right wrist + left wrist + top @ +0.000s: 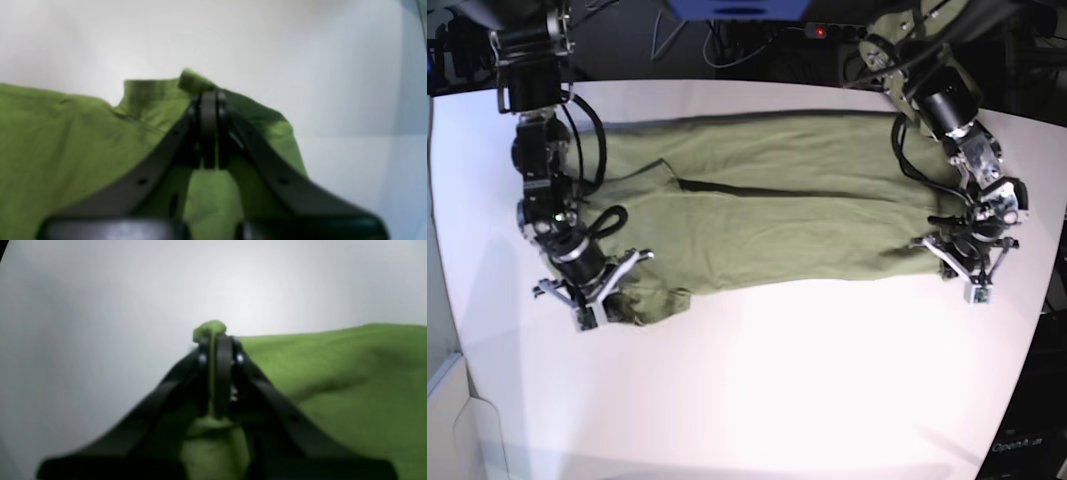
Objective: Fold the T-shirt properly
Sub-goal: 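Lift the hem edge with both grippers and pull it toward the arms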
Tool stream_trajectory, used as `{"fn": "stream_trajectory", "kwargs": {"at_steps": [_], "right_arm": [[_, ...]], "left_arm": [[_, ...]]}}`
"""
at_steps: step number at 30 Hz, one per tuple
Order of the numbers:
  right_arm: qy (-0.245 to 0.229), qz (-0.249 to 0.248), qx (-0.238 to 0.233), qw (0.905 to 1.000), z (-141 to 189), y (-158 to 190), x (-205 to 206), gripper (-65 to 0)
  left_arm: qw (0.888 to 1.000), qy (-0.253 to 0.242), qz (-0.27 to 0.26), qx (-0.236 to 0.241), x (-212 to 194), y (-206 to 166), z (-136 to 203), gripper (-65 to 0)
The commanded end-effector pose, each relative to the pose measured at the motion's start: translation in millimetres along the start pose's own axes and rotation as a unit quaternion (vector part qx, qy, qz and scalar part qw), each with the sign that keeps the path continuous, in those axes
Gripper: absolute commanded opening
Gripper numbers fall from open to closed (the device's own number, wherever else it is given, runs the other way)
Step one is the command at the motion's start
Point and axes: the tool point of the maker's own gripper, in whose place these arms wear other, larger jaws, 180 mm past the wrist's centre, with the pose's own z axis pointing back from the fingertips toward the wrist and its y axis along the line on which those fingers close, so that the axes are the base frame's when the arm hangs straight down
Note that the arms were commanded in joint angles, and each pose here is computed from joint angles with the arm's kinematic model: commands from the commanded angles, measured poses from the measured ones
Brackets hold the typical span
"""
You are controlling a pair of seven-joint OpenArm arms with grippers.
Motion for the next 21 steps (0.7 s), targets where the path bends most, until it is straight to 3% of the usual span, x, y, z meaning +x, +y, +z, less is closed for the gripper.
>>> {"fn": "stream_trajectory", "kwargs": {"at_steps": [1,7,21], "right_arm": [[-0.034,0.0,-0.017,0.9993,5.8,-15.1,20.2,-64.4],[-0.037,-0.003,-0.052,0.9979,42.6,-36.4,6.2,-64.4],[-0.045,0.026,-0.028,0.9983,103.7,1.1,-3.3,-64.6]], "left_arm": [[0.999,-0.037,-0.002,0.006,24.8,4.5,3.6,-63.3],[0.999,-0.047,-0.007,0.015,23.9,0.5,14.5,-63.3],[0.997,-0.06,-0.027,0.047,10.5,-5.7,52.7,-63.3]]}}
